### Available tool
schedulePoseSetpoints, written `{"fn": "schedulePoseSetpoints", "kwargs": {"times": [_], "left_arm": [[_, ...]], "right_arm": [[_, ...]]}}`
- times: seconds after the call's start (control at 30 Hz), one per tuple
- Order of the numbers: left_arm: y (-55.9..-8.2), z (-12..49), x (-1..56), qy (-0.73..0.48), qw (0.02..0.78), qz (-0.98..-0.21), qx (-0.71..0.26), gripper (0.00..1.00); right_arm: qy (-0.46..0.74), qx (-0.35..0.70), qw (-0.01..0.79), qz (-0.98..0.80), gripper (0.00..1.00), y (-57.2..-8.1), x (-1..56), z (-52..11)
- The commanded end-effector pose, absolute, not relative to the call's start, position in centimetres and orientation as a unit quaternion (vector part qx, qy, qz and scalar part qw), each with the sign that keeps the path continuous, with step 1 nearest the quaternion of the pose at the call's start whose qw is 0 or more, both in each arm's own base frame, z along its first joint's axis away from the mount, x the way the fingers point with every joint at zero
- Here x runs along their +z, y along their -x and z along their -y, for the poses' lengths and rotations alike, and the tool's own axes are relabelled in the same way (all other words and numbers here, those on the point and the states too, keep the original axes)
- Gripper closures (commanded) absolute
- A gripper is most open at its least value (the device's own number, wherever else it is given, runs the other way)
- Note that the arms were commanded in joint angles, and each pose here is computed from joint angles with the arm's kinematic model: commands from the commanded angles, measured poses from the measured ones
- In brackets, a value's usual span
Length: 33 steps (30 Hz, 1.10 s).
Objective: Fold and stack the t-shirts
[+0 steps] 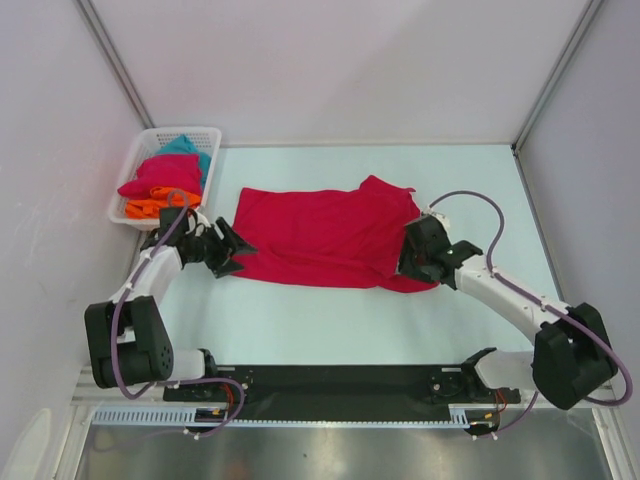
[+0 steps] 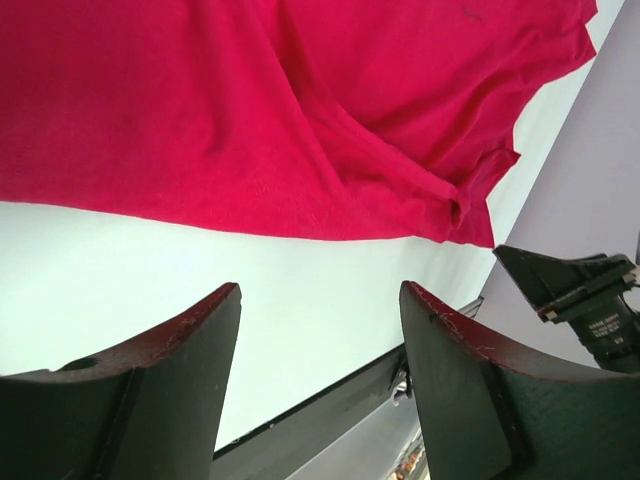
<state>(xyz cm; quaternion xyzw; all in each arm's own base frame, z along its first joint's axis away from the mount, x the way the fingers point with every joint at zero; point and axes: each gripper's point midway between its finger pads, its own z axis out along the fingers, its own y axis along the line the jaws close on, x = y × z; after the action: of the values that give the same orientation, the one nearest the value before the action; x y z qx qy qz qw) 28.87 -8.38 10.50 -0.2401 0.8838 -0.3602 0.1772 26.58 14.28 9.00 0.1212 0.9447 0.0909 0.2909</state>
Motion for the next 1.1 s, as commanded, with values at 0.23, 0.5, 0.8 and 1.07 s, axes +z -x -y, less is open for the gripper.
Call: {"fn": "schedulePoseSetpoints", "kwargs": {"times": [0.23,0.5,0.8,1.07], "left_arm": [[-27.2,10.3,10.8,0.204,0.194,-0.885,-0.370,0.30],[-26.4,10.0,10.2,0.202,0.195,-0.891,-0.357,0.30],[-25.9,10.0,10.2,0.198,0.195,-0.893,-0.355,0.30],[-25.8,10.1,10.4,0.196,0.197,-0.891,-0.358,0.30]], "right_arm": [[-0.100,0.093,0.269,-0.953,0.48,-28.2,5.5,-19.1],[-0.089,0.084,0.261,-0.958,0.49,-29.0,4.6,-20.2],[-0.083,0.093,0.277,-0.953,0.49,-28.5,6.5,-20.7],[-0.086,0.102,0.284,-0.950,0.49,-27.7,7.7,-21.2]]}}
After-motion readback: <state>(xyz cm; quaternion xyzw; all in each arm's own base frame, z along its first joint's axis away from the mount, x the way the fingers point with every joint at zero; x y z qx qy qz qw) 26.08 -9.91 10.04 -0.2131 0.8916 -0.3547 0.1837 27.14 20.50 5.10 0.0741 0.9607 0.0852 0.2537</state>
